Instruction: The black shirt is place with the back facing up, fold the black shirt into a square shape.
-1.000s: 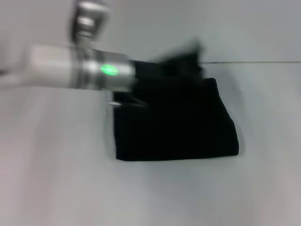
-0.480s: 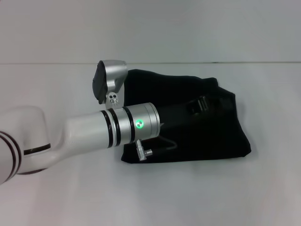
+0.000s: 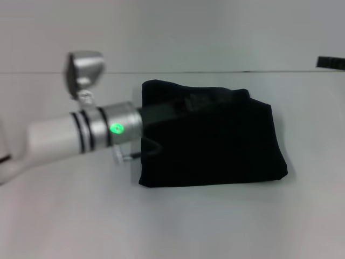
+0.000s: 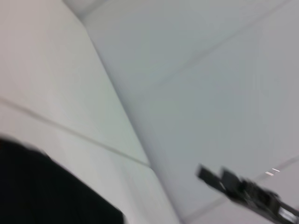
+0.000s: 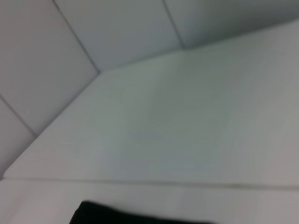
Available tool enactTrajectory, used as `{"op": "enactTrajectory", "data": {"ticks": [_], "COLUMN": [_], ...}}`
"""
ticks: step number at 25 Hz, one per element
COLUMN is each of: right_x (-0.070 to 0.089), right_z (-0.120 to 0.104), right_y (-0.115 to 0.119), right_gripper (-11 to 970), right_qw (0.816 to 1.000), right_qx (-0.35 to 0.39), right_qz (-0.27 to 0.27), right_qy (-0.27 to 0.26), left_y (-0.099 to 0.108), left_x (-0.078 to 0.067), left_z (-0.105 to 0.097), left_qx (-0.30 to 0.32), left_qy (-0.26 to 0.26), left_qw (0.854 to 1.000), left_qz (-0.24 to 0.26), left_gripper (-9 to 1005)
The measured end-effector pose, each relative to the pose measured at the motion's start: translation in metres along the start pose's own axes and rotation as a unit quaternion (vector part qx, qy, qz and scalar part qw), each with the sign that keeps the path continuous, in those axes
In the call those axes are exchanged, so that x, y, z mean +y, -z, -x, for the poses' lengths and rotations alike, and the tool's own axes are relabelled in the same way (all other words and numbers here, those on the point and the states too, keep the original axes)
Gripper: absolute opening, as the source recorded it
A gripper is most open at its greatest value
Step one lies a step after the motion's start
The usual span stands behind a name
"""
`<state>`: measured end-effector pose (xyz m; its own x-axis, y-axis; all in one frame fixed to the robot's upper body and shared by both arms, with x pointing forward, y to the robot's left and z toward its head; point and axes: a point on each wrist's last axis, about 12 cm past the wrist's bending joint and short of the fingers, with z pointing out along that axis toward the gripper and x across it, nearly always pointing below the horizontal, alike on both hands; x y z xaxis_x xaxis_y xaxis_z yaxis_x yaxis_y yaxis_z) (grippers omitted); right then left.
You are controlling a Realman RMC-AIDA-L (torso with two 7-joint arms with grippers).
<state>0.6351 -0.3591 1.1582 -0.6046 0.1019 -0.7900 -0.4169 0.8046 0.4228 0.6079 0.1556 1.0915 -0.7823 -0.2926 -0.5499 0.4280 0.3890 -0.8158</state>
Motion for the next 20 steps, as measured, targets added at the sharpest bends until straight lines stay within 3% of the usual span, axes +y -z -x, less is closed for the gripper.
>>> {"op": "enactTrajectory", "data": {"ticks": [5, 9, 10, 14, 20], "right_x": [0.013, 0.017, 0.018, 0.02, 0.027], "right_z": [-0.013, -0.026, -0.028, -0.039, -0.051], "right_y": [-0.025, -0.038, -0.04, -0.048, -0.065], "right_gripper": [896, 896, 896, 896, 895], "right_qw": [0.996, 0.992, 0.991, 0.986, 0.985], "right_qx": [0.06, 0.078, 0.081, 0.091, 0.084], "right_qz": [0.019, 0.022, 0.023, 0.02, 0.002], "right_qy": [-0.056, -0.098, -0.107, -0.138, -0.154], "left_y": [0.036, 0.049, 0.056, 0.062, 0.063], "left_x": [0.015, 0.02, 0.025, 0.03, 0.035], "left_z": [0.029, 0.042, 0.05, 0.057, 0.061], "left_qx": [-0.026, -0.027, -0.025, -0.027, -0.03], "left_qy": [-0.079, -0.123, -0.155, -0.194, -0.213], "left_qw": [0.995, 0.988, 0.981, 0.968, 0.959], "left_qz": [0.058, 0.086, 0.116, 0.156, 0.184], "left_gripper": [703, 832, 864, 946, 946]}}
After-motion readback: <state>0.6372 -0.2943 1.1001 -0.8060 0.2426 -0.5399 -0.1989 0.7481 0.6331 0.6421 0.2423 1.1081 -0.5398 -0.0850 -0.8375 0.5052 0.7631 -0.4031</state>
